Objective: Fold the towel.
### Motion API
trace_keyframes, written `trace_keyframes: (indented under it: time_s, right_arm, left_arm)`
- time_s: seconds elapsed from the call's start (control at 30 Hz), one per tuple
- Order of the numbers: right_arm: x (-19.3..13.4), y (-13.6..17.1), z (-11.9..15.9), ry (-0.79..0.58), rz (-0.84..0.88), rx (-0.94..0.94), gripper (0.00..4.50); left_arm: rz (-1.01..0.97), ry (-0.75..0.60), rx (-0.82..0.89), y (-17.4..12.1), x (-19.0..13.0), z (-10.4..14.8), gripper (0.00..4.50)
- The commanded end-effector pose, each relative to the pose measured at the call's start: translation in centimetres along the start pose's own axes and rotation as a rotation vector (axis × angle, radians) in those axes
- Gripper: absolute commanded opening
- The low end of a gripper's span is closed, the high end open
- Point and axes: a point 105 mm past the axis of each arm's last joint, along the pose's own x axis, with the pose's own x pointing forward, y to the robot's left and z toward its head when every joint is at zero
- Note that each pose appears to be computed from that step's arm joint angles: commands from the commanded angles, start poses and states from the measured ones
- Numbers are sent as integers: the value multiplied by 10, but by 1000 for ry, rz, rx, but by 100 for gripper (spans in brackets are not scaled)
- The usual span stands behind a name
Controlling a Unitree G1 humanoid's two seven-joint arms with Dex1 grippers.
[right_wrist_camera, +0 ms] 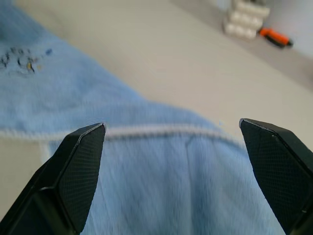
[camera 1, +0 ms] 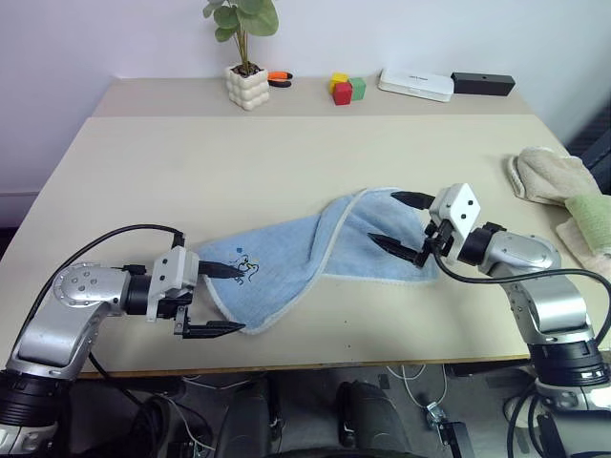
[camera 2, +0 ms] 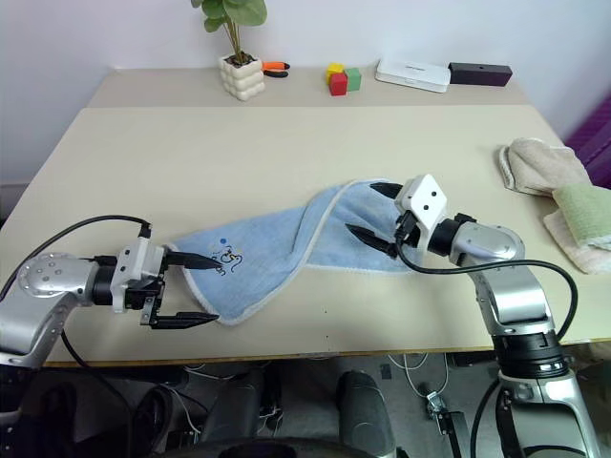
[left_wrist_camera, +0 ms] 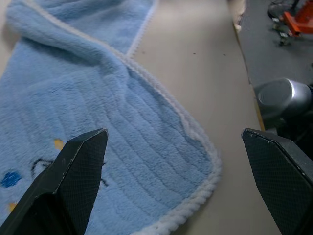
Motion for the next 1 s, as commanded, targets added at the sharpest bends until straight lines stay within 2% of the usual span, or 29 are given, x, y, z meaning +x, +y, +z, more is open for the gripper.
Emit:
trace_keyframes:
  time_s: [0.03,0.2,0.43,0.53,0.7,0.77,0.8,0.93,1.0]
  right_arm:
    - [2,2,15,-47,-13,-33,450]
    - [8,5,24,-79,-34,-39,450]
    - [14,13,28,-103,-36,-24,450]
    - [10,10,31,-110,-49,-31,450]
    - [9,6,27,-101,-64,-33,450]
    - [10,0,26,-99,-96,-46,450]
    - [10,-5,25,-96,-122,-54,450]
    - [11,-56,-2,45,-371,-46,450]
    - [11,-75,-6,61,-472,-32,450]
  left_arm:
    - [-43,-24,46,-3,11,8,447]
    - [-41,84,181,-5,18,-19,447]
    - [-35,80,199,-7,33,-32,447]
    - [-81,152,158,-14,40,-47,372]
    - [-77,102,157,-13,44,-33,131]
    - [-84,97,147,-13,42,-32,21]
    - [-80,97,144,-12,40,-32,4]
    - [-30,78,114,-3,31,-29,4]
    - [11,54,89,3,27,-27,4]
